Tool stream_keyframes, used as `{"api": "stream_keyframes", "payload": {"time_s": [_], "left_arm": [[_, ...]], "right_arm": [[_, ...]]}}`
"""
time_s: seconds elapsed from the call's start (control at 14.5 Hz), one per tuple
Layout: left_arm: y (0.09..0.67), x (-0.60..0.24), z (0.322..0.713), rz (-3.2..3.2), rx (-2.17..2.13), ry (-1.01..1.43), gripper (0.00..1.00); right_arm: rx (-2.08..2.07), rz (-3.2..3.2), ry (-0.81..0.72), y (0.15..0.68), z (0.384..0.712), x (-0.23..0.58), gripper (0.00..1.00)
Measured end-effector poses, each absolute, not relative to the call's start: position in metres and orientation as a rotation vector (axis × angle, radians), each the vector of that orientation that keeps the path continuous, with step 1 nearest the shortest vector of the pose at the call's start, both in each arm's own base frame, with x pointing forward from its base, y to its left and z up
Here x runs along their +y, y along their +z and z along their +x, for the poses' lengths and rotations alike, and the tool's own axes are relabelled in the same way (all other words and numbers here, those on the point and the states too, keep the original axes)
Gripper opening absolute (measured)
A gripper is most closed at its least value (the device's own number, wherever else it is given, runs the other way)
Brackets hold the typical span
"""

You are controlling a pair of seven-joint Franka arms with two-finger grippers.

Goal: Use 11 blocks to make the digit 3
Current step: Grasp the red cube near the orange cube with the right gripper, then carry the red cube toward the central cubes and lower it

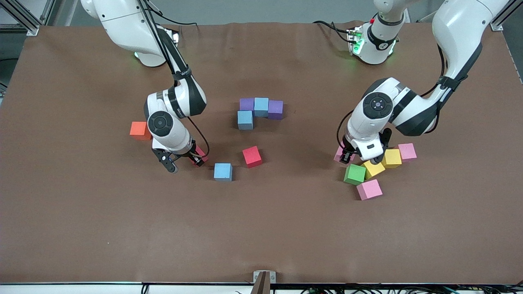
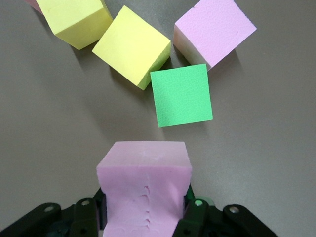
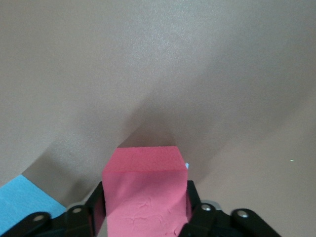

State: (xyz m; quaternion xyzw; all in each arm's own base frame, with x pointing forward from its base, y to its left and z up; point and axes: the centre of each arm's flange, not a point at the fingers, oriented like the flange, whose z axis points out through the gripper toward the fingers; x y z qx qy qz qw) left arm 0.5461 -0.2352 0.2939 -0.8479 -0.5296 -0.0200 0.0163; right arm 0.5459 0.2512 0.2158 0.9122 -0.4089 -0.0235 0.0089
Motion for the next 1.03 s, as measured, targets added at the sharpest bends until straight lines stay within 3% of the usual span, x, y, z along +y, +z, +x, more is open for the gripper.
{"api": "stream_keyframes", "payload": {"time_s": [0.07, 0.34, 0.69, 1.03], "left_arm": [[0.294, -0.235, 0.546, -2.636, -1.647, -0.062, 0.56], [0.294, -0.235, 0.546, -2.637, -1.646, -0.062, 0.56], [0.294, -0.235, 0.546, -2.636, -1.647, -0.062, 0.56], [0.294, -0.235, 0.547, -2.637, -1.647, -0.063, 0.56]], "right_arm": [[-1.269, 2.855, -0.074, 0.217, 0.546, 0.253, 0.56], [-1.07, 2.962, -0.049, 0.227, 0.528, 0.308, 0.5], [-0.515, 3.129, -0.013, 0.234, 0.501, 0.378, 0.5], [-0.02, 3.166, 0.019, 0.22, 0.5, 0.414, 0.5]]}}
